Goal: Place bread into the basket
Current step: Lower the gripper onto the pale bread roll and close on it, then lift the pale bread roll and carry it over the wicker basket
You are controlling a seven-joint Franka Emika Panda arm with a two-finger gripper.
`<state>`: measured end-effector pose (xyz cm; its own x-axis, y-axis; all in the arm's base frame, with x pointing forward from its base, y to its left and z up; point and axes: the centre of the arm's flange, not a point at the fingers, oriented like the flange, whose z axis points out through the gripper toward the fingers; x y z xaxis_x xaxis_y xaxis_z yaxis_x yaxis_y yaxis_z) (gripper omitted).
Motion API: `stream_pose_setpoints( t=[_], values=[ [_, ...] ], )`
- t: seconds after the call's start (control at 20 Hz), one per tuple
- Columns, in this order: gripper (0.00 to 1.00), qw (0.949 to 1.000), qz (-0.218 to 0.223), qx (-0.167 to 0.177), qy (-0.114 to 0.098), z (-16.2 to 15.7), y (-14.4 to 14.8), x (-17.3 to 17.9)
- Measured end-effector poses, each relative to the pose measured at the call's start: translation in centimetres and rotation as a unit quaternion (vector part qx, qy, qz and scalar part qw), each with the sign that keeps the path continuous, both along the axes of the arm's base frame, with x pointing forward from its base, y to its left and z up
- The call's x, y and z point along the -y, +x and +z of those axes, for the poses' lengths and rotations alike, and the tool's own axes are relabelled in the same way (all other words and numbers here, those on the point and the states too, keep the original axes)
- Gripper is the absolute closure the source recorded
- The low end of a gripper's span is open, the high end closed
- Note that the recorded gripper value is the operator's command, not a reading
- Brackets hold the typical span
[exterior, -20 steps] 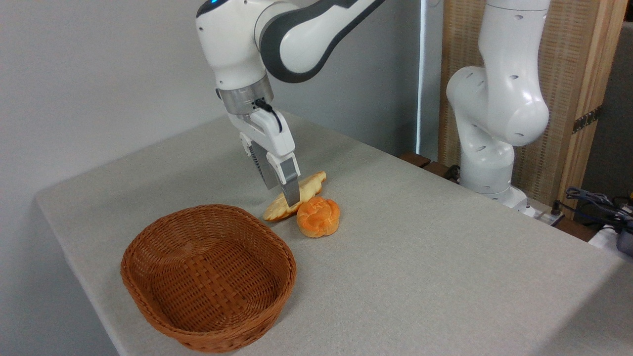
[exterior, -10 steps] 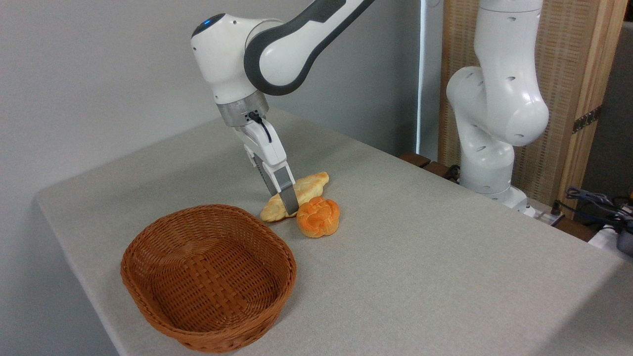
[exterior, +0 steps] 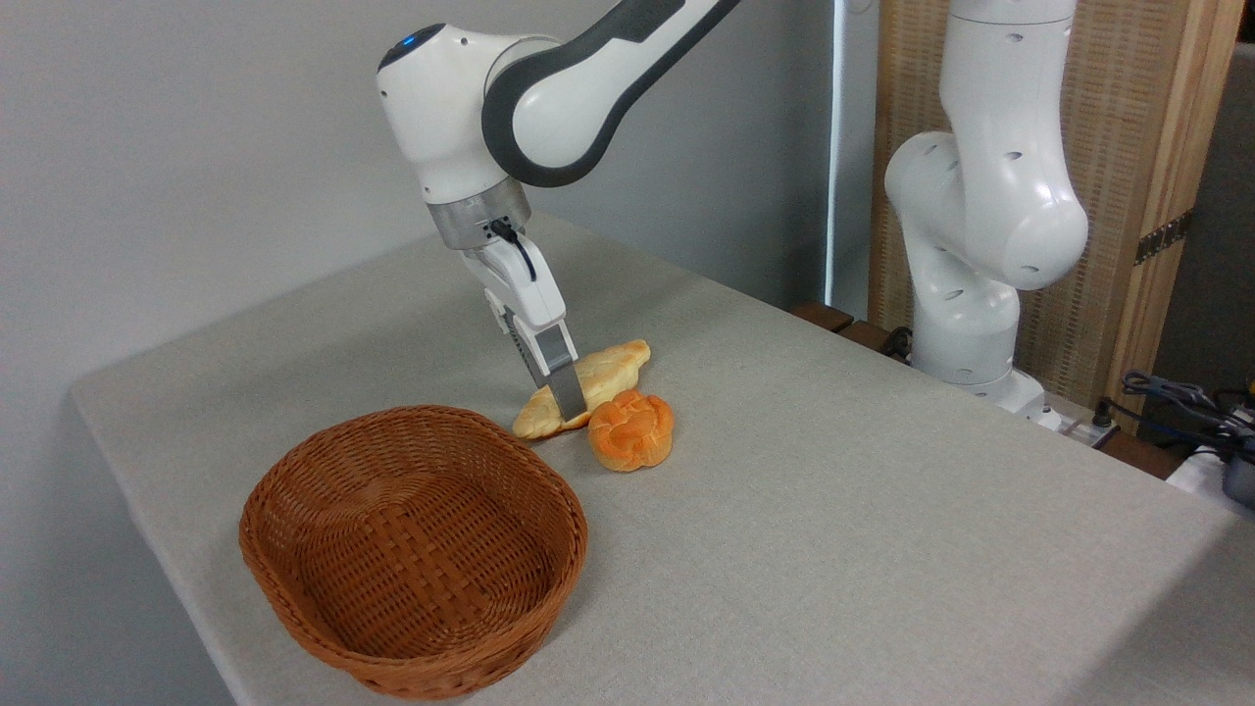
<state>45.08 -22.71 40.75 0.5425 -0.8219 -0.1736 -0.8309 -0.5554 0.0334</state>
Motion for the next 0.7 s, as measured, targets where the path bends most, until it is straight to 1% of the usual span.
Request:
stream_pose_setpoints(
  t=[0.25, 0.4, 0.55, 0.65, 0.7],
  values=[
    [0.82, 1.0, 0.0, 0.003, -0.002, 0.3, 0.1, 0.1],
    [0.82, 0.9999, 0.001, 0.01, -0.004, 1.1, 0.1, 0.1],
    [0.81, 0.9994, 0.01, 0.031, -0.01, 3.0, -0.5, 0.7],
    [0.76, 0.9983, 0.018, 0.054, -0.016, 5.2, -1.4, 1.8],
    [0.75, 0.9976, 0.022, 0.063, -0.019, 6.3, -1.5, 2.0]
  ],
)
